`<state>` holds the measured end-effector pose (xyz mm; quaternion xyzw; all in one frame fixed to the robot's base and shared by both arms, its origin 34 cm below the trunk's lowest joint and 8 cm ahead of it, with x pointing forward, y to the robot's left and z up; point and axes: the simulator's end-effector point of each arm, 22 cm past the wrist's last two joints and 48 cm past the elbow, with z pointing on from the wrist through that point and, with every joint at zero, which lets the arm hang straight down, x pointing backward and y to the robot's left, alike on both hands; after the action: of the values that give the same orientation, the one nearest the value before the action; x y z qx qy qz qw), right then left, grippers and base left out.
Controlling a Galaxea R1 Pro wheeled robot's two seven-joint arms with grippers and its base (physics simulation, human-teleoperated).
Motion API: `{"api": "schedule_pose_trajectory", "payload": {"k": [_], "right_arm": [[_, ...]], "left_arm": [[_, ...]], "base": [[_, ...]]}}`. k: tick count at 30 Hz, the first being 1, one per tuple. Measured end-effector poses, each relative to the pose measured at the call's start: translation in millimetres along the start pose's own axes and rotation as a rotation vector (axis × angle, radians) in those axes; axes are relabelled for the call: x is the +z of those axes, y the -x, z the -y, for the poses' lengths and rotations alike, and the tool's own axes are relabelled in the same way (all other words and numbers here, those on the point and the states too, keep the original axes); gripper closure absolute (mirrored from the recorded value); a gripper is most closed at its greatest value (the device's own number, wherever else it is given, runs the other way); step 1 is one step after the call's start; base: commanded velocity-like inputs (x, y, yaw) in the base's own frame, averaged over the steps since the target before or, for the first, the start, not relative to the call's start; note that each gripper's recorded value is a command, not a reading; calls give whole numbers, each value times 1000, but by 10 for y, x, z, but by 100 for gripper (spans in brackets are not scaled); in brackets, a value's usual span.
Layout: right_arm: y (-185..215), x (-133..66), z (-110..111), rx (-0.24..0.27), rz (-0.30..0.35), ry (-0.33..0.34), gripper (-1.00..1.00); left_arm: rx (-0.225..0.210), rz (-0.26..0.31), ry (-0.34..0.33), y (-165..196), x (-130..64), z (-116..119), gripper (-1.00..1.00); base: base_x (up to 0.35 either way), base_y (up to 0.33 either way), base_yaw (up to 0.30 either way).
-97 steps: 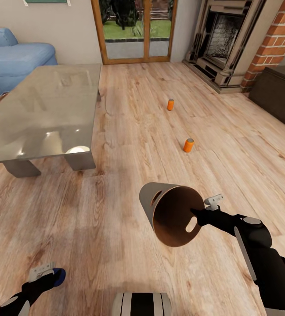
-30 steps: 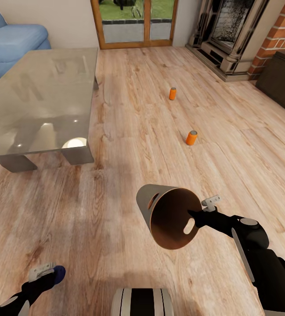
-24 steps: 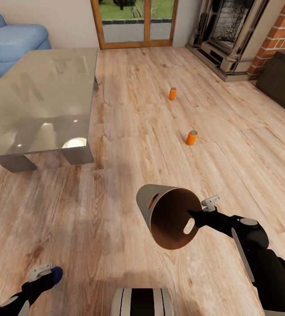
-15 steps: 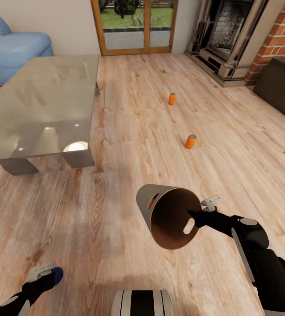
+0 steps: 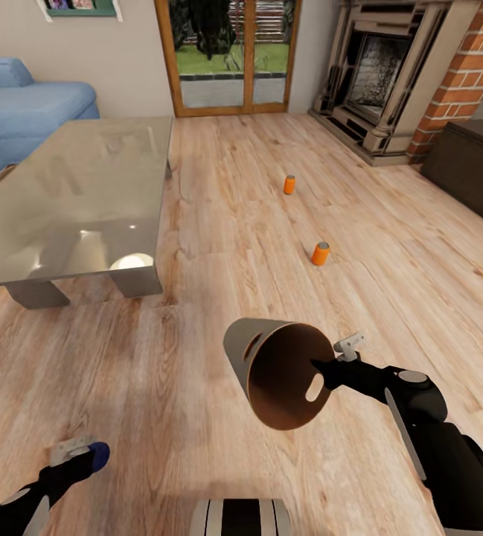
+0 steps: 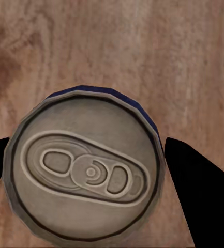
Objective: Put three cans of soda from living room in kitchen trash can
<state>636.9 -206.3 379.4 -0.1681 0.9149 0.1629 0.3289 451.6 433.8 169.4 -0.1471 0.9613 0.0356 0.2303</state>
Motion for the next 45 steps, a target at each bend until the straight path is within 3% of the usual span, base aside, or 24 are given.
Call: {"api": "schedule_pose_trajectory", "payload": {"k": [3, 7, 10, 17, 19, 21, 27, 34, 41, 45], "right_arm": [[46, -41, -40, 6, 5, 9, 100], [-44, -109, -27, 42, -56, -2, 100], [-22, -167, 7, 45, -66, -14, 100], [-22, -312, 58, 100, -142, -39, 100], [78, -343, 50, 101, -129, -36, 100], [230, -382, 70, 90, -105, -41, 100], [431, -503, 246, 27, -89, -126, 100], [703, -604, 204, 14, -45, -127, 100], [708, -528, 277, 43, -81, -128, 100], [697, -472, 326, 68, -110, -121, 100]], "left_arm": [[6, 31, -37, 291, -74, 115, 100], [13, 88, -94, 724, -222, 302, 100], [22, 116, -136, 970, -349, 439, 100], [71, 214, -333, 1839, -1063, 1066, 100], [81, 218, -370, 1903, -1181, 1159, 100], [87, 206, -464, 1932, -1360, 1363, 100], [91, 163, -633, 1928, -1731, 1692, 100], [93, 140, -697, 1995, -2063, 1831, 100], [93, 143, -759, 2138, -2352, 1952, 100], [92, 151, -838, 2276, -2588, 2095, 100]], "base": [[0, 0, 0], [0, 0, 0], [0, 0, 0], [0, 0, 0], [0, 0, 0], [0, 0, 0], [0, 0, 0], [0, 0, 0], [0, 0, 0], [0, 0, 0]]}}
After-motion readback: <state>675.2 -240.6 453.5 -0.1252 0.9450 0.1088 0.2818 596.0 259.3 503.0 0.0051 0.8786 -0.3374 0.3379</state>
